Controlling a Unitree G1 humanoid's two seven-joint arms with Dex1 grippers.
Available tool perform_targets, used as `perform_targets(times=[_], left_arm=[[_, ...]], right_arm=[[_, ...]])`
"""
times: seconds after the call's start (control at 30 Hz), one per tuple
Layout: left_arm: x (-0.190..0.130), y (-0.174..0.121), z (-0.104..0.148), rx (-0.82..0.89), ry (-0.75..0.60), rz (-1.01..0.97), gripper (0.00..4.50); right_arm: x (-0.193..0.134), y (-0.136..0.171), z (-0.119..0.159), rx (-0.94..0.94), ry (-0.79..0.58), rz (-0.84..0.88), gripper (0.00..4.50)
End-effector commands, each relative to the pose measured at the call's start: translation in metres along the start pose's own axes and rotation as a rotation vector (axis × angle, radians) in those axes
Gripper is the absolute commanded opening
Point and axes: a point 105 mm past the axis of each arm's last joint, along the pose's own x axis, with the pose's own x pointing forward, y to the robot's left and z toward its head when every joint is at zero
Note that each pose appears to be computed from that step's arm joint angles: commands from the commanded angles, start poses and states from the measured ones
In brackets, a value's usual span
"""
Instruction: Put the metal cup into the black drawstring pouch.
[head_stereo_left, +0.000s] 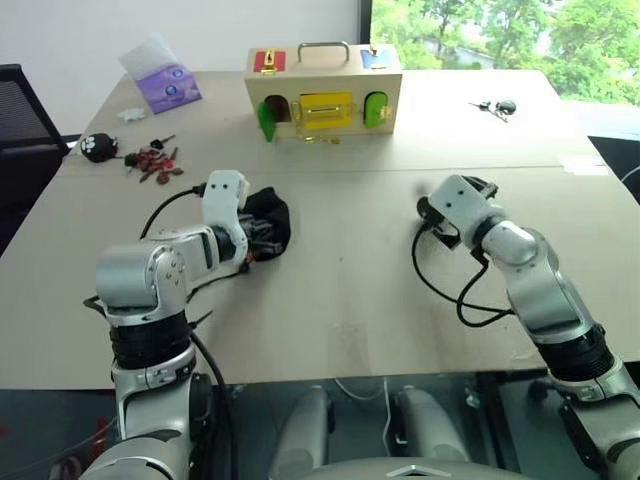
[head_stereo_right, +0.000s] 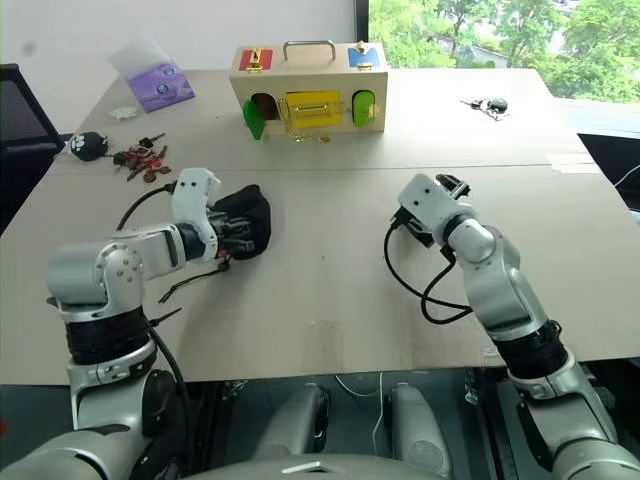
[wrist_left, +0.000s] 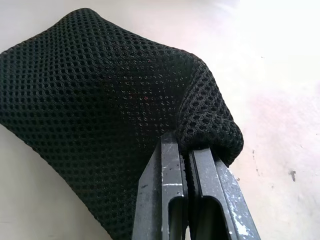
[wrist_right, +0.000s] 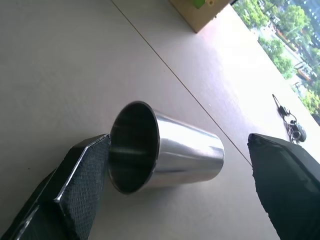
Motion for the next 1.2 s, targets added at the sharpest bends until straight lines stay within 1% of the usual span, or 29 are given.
perform_targets(times=[0.03, 0.1, 0.13, 0.17, 0.27, 0.3, 0.33, 0.37, 0.4, 0.47, 0.5, 0.63, 0.67, 0.73, 0.83, 0.87, 0.93, 1.0, 1.13, 1.2], left_arm=[[-0.003, -0.002, 0.012, 0.018, -0.042, -0.004, 0.03], [-0.003, -0.003, 0.012, 0.020, -0.042, -0.004, 0.03], [-0.003, -0.003, 0.012, 0.022, -0.042, -0.003, 0.00], [-0.004, -0.003, 0.012, 0.024, -0.043, -0.002, 0.00], [-0.006, -0.002, 0.013, 0.027, -0.048, 0.008, 0.00], [-0.007, -0.002, 0.013, 0.027, -0.049, 0.011, 0.00], [-0.007, -0.002, 0.012, 0.029, -0.050, 0.015, 0.00], [-0.008, -0.002, 0.011, 0.036, -0.049, 0.015, 0.00], [-0.009, -0.003, 0.010, 0.043, -0.048, 0.012, 0.00], [-0.010, -0.006, 0.006, 0.055, -0.039, 0.007, 0.00], [-0.010, -0.007, 0.004, 0.065, -0.034, 0.005, 0.00], [-0.012, -0.008, 0.001, 0.071, -0.029, 0.005, 0.00], [-0.012, -0.008, 0.001, 0.065, -0.028, 0.003, 0.00], [-0.011, -0.011, 0.004, -0.002, -0.050, -0.035, 0.00], [-0.014, -0.014, 0.004, -0.033, -0.042, -0.072, 0.00], [-0.015, -0.014, 0.004, -0.038, -0.036, -0.074, 0.00], [-0.015, -0.011, 0.002, -0.054, -0.027, -0.069, 0.00], [-0.015, -0.009, 0.001, -0.085, -0.022, -0.072, 0.00], [-0.014, -0.008, 0.005, -0.120, -0.025, -0.089, 0.00], [-0.013, -0.015, 0.012, -0.139, -0.067, -0.142, 0.00]], right_arm=[[0.008, -0.006, 0.003, -0.038, 0.000, -0.046, 4.50], [0.013, -0.008, 0.000, -0.054, 0.012, -0.068, 4.50], [0.016, -0.010, -0.001, -0.066, 0.017, -0.079, 3.95], [0.018, -0.012, -0.003, -0.071, 0.023, -0.089, 3.63], [0.020, -0.014, -0.005, -0.075, 0.026, -0.082, 2.29], [0.020, -0.015, -0.005, -0.077, 0.024, -0.081, 2.03], [0.019, -0.016, -0.006, -0.079, 0.023, -0.081, 1.56], [0.019, -0.017, -0.006, -0.080, 0.022, -0.082, 1.22], [0.019, -0.018, -0.006, -0.081, 0.021, -0.084, 1.05], [0.018, -0.022, -0.008, -0.084, 0.022, -0.090, 0.15], [0.017, -0.024, -0.009, -0.094, 0.022, -0.092, 0.07], [0.014, -0.033, -0.010, -0.104, 0.011, -0.101, 0.07], [0.013, -0.034, -0.008, -0.096, -0.010, -0.099, 0.07], [0.008, -0.034, -0.002, -0.040, -0.069, -0.064, 0.07], [0.000, -0.029, 0.010, 0.044, -0.163, 0.013, 0.07], [-0.004, -0.025, 0.016, 0.072, -0.212, 0.054, 0.07], [-0.015, -0.017, 0.033, 0.185, -0.326, 0.150, 0.07], [-0.028, -0.004, 0.048, 0.264, -0.412, 0.275, 0.07], [-0.050, 0.026, 0.068, 0.318, -0.529, 0.476, 0.07], [-0.059, 0.042, 0.076, 0.351, -0.576, 0.561, 0.07]])
